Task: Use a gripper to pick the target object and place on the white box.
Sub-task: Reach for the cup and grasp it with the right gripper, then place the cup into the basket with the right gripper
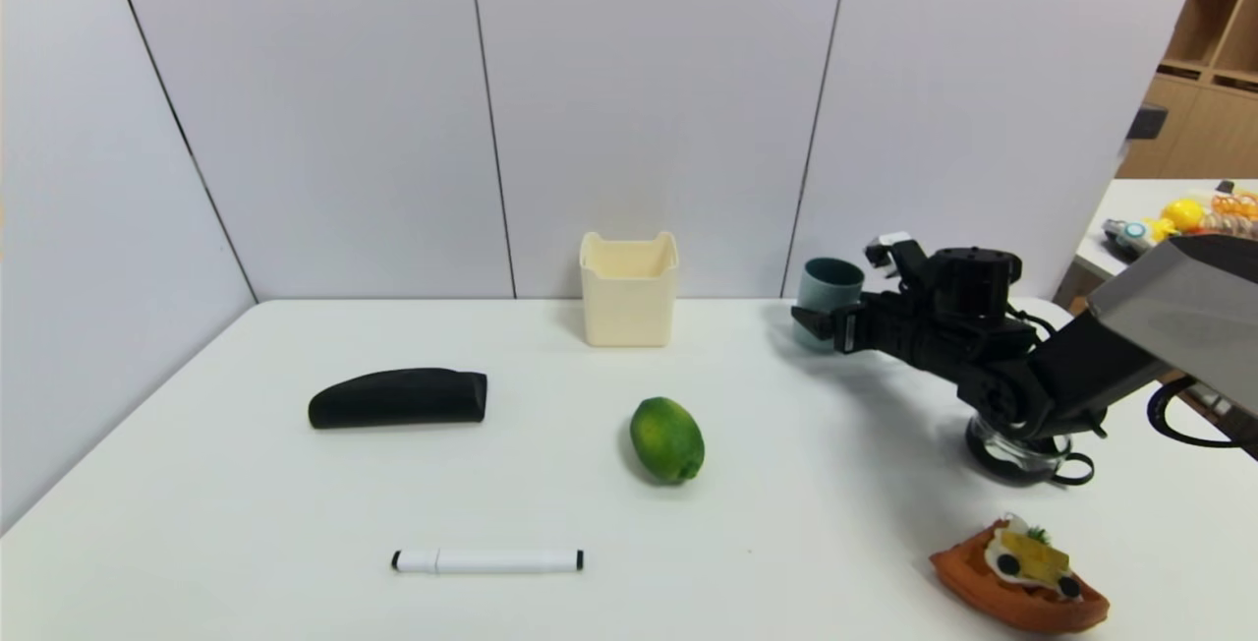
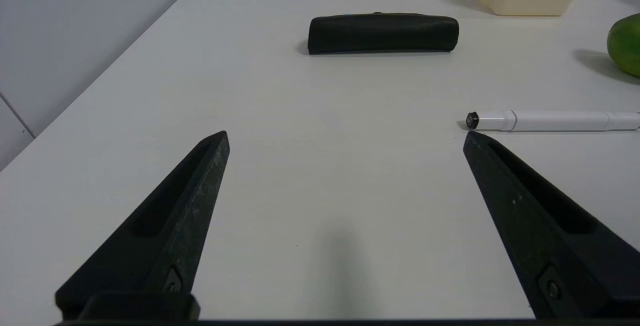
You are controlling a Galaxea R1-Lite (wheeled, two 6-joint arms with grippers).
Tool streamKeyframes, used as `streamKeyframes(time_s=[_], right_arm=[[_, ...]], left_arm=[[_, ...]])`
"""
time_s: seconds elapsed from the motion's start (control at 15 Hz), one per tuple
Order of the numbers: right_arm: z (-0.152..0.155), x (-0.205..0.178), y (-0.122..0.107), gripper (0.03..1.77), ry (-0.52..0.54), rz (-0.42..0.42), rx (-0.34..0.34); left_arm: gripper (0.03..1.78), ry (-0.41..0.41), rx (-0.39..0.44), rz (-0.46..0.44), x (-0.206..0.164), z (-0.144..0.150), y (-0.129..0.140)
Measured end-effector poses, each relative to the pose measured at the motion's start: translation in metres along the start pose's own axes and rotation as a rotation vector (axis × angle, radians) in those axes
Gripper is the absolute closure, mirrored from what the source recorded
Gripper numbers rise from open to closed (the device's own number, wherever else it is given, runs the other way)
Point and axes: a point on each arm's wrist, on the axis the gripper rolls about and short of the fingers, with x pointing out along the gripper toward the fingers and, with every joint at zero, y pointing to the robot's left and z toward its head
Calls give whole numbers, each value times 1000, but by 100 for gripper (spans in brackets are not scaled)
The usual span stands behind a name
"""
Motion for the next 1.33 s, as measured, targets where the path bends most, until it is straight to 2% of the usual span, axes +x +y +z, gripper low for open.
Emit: streamKeyframes(time_s=[0.53, 0.73, 0.8, 1.13, 1.33], right_arm=[[1, 8, 0, 9, -22, 3, 29], [-1, 11, 1, 58, -25, 4, 37], [-2, 11, 1, 65, -23, 4, 38], [0, 11, 1, 69, -35, 5, 43], [26, 10, 7, 69, -132, 25, 64]], left_arm=[[12, 0, 0, 0, 0, 0, 0], [12, 0, 1, 0, 0, 0, 0], [12, 0, 0, 0, 0, 0, 0], [12, 0, 0, 0, 0, 0, 0], [12, 0, 0, -1, 0, 0, 0]])
